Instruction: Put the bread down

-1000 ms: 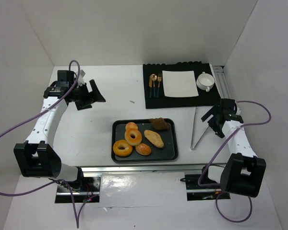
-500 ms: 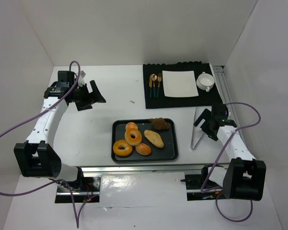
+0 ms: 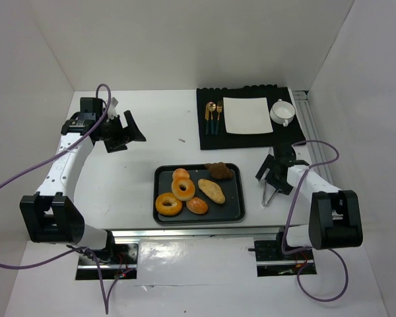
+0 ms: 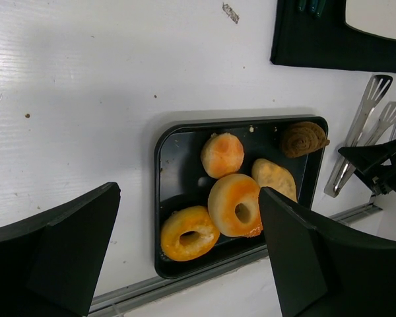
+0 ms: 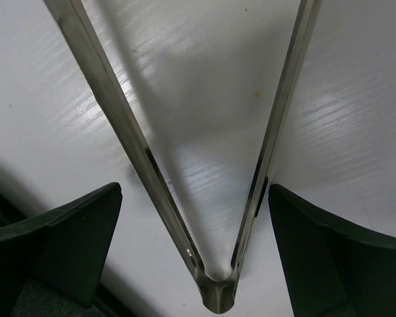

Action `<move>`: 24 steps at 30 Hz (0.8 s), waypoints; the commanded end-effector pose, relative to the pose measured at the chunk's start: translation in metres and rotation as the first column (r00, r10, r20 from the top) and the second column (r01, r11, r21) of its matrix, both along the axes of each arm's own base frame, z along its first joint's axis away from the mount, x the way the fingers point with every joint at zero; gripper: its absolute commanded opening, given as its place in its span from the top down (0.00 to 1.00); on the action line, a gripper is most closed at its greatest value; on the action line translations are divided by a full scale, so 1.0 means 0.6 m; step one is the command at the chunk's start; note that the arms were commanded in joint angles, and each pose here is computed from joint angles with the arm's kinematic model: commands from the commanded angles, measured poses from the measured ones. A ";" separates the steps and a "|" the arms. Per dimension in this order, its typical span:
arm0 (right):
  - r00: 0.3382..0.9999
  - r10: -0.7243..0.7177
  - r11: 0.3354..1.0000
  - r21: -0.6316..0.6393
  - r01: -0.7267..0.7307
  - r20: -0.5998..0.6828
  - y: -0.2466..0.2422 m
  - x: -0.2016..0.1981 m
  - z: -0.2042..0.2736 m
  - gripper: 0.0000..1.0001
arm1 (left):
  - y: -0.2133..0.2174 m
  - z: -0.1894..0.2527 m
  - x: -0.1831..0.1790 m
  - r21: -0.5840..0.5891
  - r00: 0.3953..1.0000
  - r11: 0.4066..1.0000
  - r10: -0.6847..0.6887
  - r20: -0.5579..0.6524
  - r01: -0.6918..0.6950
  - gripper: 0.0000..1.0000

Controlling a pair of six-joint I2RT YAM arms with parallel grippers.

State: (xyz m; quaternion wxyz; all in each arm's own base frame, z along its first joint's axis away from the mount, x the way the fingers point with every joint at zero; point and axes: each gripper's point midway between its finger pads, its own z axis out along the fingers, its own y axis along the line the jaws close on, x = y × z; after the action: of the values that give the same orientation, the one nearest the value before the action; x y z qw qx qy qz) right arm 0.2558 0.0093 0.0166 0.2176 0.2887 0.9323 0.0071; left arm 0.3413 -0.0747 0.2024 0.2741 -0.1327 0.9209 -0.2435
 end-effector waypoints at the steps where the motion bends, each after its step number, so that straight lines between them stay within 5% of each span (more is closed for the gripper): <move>1: 0.996 -0.044 0.997 -0.057 0.048 0.077 -0.014 0.038 0.011 0.01 | 0.001 -0.003 0.007 -0.005 1.000 1.000 -0.007 0.005 0.007 0.00; 7: 0.993 -0.056 0.989 -0.130 0.069 0.103 -0.031 0.074 -0.003 0.07 | 0.001 -0.007 0.011 0.000 1.000 1.000 -0.013 0.009 0.013 0.00; 15: 0.994 -0.025 0.987 -0.157 0.041 0.105 -0.013 0.090 0.022 0.54 | -0.001 -0.001 0.013 -0.007 1.000 1.000 -0.019 0.018 0.019 0.00; 20: 0.981 0.039 0.987 -0.160 -0.008 0.192 0.004 0.090 0.134 0.73 | -0.001 0.013 0.019 -0.007 0.999 1.000 -0.020 0.040 0.020 0.00; 24: 0.910 0.259 0.966 -0.083 -0.246 0.322 0.080 0.085 0.248 0.73 | 0.006 0.020 0.019 0.014 0.999 1.000 -0.004 0.049 0.003 0.00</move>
State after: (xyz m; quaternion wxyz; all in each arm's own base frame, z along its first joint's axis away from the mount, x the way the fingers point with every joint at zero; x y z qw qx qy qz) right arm 0.3050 0.0248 0.0984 0.3243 0.2330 0.9168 -0.0100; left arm 0.3445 -0.0746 0.1972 0.2682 -0.1337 0.9226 -0.2428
